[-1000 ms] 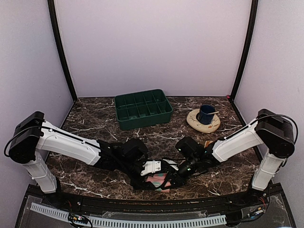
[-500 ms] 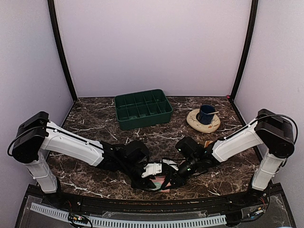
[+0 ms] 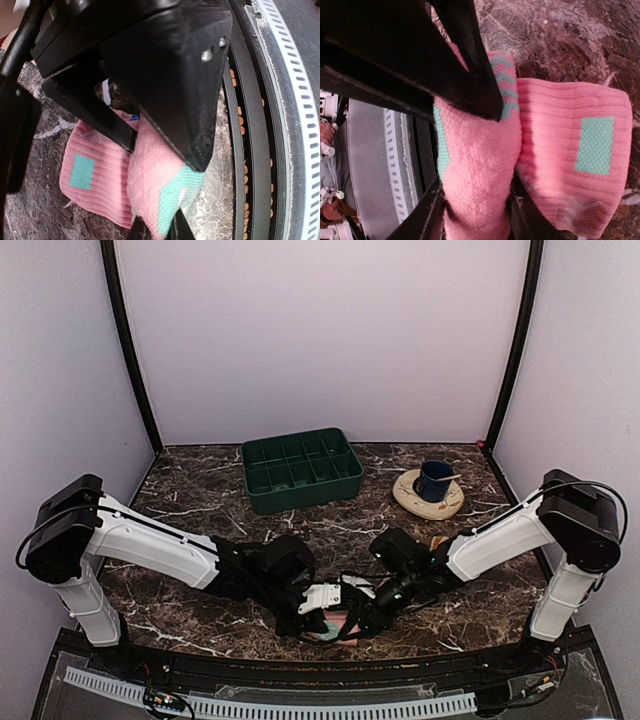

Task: Roll the socks
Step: Roll the sock at the center of the board.

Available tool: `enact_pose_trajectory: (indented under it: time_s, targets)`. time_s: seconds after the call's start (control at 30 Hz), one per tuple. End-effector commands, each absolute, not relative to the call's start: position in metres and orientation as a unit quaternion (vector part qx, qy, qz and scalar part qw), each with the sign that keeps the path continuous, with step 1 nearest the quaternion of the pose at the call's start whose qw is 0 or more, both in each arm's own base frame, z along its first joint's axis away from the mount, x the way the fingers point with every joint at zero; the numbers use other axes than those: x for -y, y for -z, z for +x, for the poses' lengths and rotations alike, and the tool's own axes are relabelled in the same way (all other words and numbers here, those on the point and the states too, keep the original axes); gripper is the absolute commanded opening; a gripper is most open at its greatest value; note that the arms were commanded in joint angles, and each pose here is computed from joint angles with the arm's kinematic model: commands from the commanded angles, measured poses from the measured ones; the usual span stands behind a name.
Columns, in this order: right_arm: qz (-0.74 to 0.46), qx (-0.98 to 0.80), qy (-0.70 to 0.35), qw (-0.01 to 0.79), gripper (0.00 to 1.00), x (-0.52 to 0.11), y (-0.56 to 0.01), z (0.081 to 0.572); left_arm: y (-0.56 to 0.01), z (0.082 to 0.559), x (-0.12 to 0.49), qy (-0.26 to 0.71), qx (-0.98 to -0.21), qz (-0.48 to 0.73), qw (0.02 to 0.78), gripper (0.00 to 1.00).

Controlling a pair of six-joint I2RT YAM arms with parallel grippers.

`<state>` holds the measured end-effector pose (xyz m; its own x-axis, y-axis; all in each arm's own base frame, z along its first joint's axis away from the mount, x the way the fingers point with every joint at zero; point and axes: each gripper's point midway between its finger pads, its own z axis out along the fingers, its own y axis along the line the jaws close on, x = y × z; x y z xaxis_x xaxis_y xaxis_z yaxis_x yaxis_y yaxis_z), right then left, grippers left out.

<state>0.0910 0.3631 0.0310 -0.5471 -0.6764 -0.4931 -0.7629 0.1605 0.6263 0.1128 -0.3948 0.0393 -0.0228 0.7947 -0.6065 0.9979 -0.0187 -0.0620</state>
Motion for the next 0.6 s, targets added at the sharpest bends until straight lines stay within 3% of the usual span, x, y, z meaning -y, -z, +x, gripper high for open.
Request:
enact_pose_trajectory:
  time_s: [0.0,0.57]
  targets:
    - [-0.431,-0.816,-0.386,0.010,0.35,-0.337,-0.002,0.090,-0.019,0.105,0.383,0.238,-0.691,0.664,0.156,0.00]
    - [-0.378,-0.831,-0.407,0.030,0.41,-0.328,-0.017,0.104,-0.012,0.115,0.365,0.252,-0.737,0.617,0.111,0.00]
